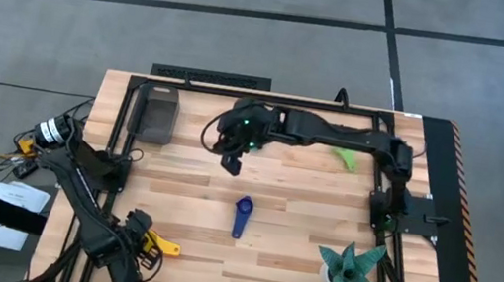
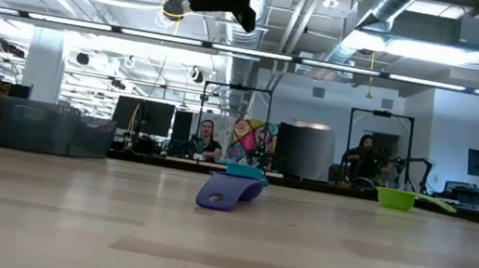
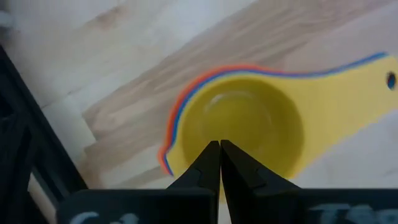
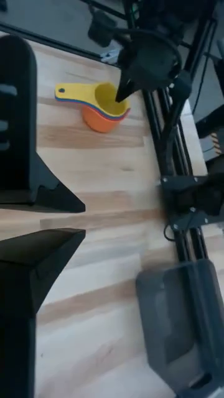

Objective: Nest measuring cups in basket
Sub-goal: Stack the yellow measuring cup on top of the blue measuring cup

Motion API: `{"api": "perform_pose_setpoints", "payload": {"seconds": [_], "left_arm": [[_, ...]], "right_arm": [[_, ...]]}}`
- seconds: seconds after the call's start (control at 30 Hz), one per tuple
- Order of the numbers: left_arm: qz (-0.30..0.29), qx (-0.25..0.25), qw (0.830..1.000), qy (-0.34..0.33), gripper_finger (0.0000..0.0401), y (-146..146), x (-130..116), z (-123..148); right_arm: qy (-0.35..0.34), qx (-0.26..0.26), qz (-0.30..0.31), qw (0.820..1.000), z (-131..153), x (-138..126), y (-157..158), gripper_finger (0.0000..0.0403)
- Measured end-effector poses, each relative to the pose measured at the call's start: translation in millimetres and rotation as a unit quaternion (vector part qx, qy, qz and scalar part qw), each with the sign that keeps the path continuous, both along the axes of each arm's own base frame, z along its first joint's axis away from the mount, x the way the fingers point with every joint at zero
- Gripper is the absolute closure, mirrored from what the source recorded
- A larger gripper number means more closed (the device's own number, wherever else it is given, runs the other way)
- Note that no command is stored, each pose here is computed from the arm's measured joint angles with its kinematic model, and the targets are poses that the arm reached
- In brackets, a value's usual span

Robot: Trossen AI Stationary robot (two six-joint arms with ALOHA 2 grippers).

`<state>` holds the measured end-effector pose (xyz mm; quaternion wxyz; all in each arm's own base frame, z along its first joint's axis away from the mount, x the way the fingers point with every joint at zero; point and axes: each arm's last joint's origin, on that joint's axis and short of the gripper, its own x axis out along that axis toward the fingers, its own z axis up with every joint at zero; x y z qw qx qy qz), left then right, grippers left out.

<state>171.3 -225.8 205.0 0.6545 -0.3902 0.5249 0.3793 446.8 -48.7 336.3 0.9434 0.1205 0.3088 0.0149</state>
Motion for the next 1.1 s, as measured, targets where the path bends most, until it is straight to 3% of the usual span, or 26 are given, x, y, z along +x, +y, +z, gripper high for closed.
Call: {"api": "perform_pose_setpoints", "payload": {"seconds": [0.4,0.77,0.93,1.1], "left_arm": [[-0.026,0.03,0.999,0.004,0.0401,23,7,-30],[-0.09,0.07,0.993,-0.04,0.0401,42,37,-29],[-0.082,0.063,0.993,-0.052,0.0401,46,46,-23],[-0.077,0.049,0.993,-0.077,0.0401,49,49,-7]], "right_arm": [[0.023,0.002,-0.004,1.0,3,-8,-2,0.0327],[0.029,0.003,-0.004,1.0,2,-9,-2,0.0327],[0.031,0.004,-0.007,0.999,6,-13,-4,0.0327],[0.039,-0.011,-0.023,0.999,27,-36,-12,0.0327]]}}
